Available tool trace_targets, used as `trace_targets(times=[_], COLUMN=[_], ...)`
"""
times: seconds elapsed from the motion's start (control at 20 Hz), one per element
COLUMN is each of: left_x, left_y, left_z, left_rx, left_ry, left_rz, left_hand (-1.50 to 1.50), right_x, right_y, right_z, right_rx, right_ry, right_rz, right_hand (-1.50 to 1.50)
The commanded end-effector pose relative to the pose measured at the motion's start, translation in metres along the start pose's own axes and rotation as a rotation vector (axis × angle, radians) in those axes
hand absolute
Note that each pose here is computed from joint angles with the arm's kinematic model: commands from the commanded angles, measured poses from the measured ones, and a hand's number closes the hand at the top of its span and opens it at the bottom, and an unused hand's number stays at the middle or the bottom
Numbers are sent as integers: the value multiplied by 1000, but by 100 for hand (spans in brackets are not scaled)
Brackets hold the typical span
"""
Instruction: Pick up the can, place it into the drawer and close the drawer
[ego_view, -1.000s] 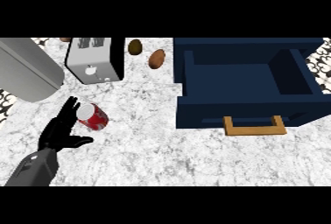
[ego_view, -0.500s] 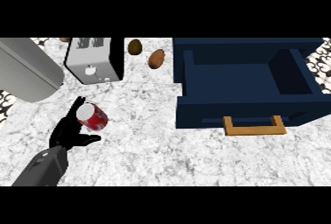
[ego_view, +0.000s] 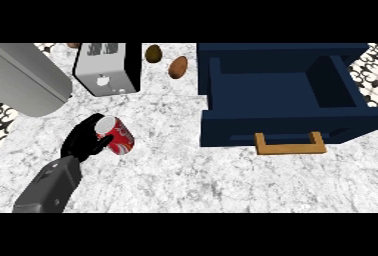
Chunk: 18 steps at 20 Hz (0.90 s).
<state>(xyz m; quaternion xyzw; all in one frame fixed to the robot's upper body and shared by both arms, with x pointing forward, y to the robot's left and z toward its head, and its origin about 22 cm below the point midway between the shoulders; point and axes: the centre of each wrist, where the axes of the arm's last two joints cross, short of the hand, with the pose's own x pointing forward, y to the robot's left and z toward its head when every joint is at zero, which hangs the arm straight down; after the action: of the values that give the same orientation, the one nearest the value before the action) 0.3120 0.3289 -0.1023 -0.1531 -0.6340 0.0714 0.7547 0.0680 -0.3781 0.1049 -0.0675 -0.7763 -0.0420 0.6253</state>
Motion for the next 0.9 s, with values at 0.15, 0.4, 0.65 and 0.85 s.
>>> trace_targets(times=[0.15,0.4,0.65,0.85], left_x=[11,-2,-13,20], left_y=[-18,-39,-88,-114], left_z=[-18,-19,-28,-39], left_rx=[-145,-35,86,69], left_ry=[-45,-154,-196,-232], left_rz=[36,45,76,46], left_hand=[150,150,150,150], right_x=[15,-4,17,21], right_y=[0,-5,4,0], right_z=[2,9,11,18], right_rx=[-33,-33,-70,-51], right_ry=[6,-17,20,0], right_rz=[-10,9,9,-16], right_hand=[-150,-150,-150,-150])
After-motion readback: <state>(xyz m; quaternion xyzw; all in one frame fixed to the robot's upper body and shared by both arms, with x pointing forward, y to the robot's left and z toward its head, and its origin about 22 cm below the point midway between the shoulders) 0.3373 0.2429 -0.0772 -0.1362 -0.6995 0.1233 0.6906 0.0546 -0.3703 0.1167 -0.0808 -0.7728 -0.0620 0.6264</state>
